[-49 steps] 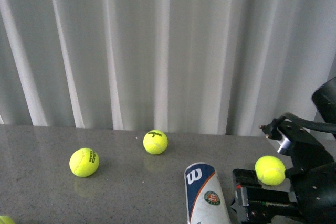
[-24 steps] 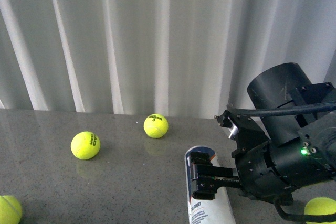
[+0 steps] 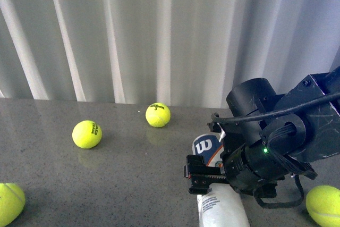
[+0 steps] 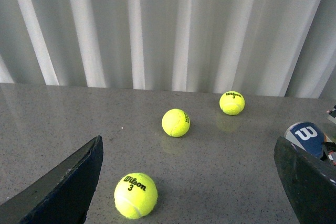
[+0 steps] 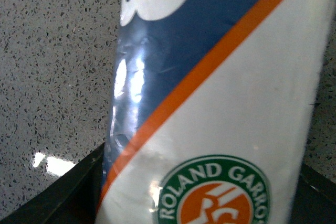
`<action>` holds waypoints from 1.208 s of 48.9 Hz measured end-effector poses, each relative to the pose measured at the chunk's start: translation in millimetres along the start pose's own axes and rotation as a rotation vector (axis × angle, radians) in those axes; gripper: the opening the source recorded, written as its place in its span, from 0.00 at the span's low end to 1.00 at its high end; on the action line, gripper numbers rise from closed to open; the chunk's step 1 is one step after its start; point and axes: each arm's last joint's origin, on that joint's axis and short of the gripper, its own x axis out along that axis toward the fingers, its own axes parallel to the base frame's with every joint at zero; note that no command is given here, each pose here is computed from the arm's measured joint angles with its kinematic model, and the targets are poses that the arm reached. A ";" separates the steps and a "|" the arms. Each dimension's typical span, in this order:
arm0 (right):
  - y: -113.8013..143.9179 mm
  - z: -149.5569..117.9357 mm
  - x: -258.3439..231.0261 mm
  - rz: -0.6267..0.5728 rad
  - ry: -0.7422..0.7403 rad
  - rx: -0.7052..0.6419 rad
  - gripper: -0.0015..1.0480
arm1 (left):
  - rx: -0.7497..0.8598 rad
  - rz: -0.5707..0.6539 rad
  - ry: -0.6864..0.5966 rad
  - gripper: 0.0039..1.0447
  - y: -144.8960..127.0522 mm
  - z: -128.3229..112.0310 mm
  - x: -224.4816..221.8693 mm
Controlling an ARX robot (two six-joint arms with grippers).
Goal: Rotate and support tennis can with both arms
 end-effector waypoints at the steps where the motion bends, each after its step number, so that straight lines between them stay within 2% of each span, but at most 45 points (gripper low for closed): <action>1: 0.1 0.0 0.0 0.002 0.001 -0.003 0.79 | 0.000 0.000 0.000 0.94 0.0 0.0 0.0; 7: 0.6 0.3 -1.1 0.014 -0.007 -0.059 0.63 | 0.000 0.000 0.000 0.94 0.0 0.0 0.0; 13: 1.1 -4.8 -12.6 0.017 -0.051 -0.197 0.46 | 0.000 0.000 0.000 0.94 0.0 0.0 0.0; 18: 2.3 -8.6 -27.2 -0.023 -0.131 -0.381 0.37 | 0.000 0.000 0.000 0.94 0.0 0.0 0.0; 21: 3.2 -11.8 -36.2 -0.032 -0.194 -0.524 0.33 | 0.000 0.000 0.000 0.94 0.0 0.0 0.0; 23: 3.6 -14.6 -43.6 -0.034 -0.237 -0.666 0.29 | 0.000 0.000 0.000 0.94 0.0 0.0 0.0; 29: 4.2 -20.8 -58.0 -0.024 -0.299 -0.946 0.24 | 0.000 0.000 0.000 0.94 0.0 0.0 0.0; 30: 4.2 -22.2 -60.4 -0.022 -0.314 -1.029 0.23 | 0.000 0.000 0.000 0.94 0.0 0.0 0.0; 31: 4.2 -22.7 -61.5 -0.020 -0.321 -1.045 0.22 | 0.000 0.000 0.000 0.94 0.0 0.0 0.0; 32: 4.0 -23.8 -63.2 -0.025 -0.330 -1.125 0.21 | 0.000 0.000 0.000 0.94 0.0 0.0 0.0; 35: 3.6 -25.5 -65.6 -0.030 -0.336 -1.230 0.20 | 0.000 0.000 0.000 0.94 0.0 0.0 0.0; 38: 1.7 -29.2 -65.9 -0.044 -0.345 -1.420 0.18 | 0.000 0.000 0.000 0.94 0.0 0.0 0.0; 42: -0.3 -32.8 -63.5 -0.073 -0.346 -1.564 0.16 | 0.000 0.000 0.000 0.94 0.0 0.0 0.0; 43: -0.9 -34.2 -62.0 -0.084 -0.344 -1.641 0.15 | 0.000 0.000 0.000 0.94 0.0 0.0 0.0; 53: 0.0 -42.0 -45.6 -0.073 -0.305 -1.829 0.12 | 0.000 0.000 0.000 0.94 0.0 0.0 0.0; 59: 5.5 -43.6 -32.0 -0.053 -0.287 -1.841 0.12 | 0.000 0.000 0.000 0.94 0.0 0.0 0.0</action>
